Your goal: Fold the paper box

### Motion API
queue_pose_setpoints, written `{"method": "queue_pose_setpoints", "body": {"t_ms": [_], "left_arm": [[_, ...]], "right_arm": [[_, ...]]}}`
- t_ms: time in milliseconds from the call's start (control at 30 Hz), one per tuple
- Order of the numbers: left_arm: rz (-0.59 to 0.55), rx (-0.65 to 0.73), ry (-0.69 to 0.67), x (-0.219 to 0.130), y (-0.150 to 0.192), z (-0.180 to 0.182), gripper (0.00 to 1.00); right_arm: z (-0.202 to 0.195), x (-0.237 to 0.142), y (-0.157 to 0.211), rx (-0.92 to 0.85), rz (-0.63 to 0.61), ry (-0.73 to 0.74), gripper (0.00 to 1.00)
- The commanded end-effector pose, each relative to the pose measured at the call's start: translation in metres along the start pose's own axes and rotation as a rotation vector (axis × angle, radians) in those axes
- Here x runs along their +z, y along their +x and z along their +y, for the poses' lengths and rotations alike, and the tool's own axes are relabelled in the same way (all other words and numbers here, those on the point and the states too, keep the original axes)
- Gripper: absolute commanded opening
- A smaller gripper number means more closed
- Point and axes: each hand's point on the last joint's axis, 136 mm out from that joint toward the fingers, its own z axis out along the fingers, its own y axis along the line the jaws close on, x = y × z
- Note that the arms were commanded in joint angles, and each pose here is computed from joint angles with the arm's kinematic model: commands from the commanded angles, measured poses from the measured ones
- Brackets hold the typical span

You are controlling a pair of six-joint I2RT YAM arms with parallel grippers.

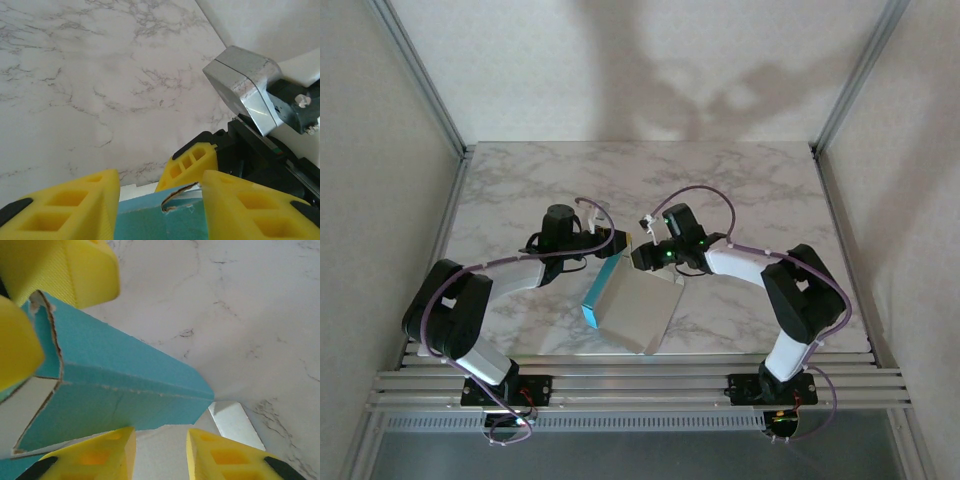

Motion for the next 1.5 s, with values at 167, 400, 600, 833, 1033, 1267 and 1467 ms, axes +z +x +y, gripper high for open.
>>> {"method": "queue_pose_setpoints", "body": {"t_ms": [167, 400, 600, 833, 1033, 1267, 1467], "left_arm": [[0.000, -0.008, 0.032, -0.005, 0.000, -0.003, 0.47], [0.015, -0.016, 0.049, -0.004, 0.003, -0.003, 0.46], [0.032, -0.028, 0.068, -0.003, 0.007, -0.002, 0.46], [0.045, -0.035, 0.083, -0.002, 0.007, -0.001, 0.45], [0.049, -0.039, 0.092, -0.003, 0.004, 0.000, 0.45], [0.056, -0.071, 0.132, 0.000, 0.001, 0.003, 0.44], [0.057, -0.089, 0.195, 0.003, -0.006, 0.003, 0.42]], "right_arm": [[0.014, 0.009, -0.010, -0.037, -0.023, -0.050, 0.32], [0.012, 0.013, -0.017, -0.055, -0.063, -0.040, 0.33], [0.008, 0.017, -0.023, -0.087, -0.091, -0.026, 0.36], [0.005, 0.021, -0.023, -0.141, -0.104, -0.023, 0.41], [0.003, 0.025, -0.028, -0.169, -0.124, -0.018, 0.44], [0.005, 0.030, -0.033, -0.177, -0.148, -0.041, 0.43], [0.008, 0.031, -0.037, -0.185, -0.165, -0.056, 0.43]]}}
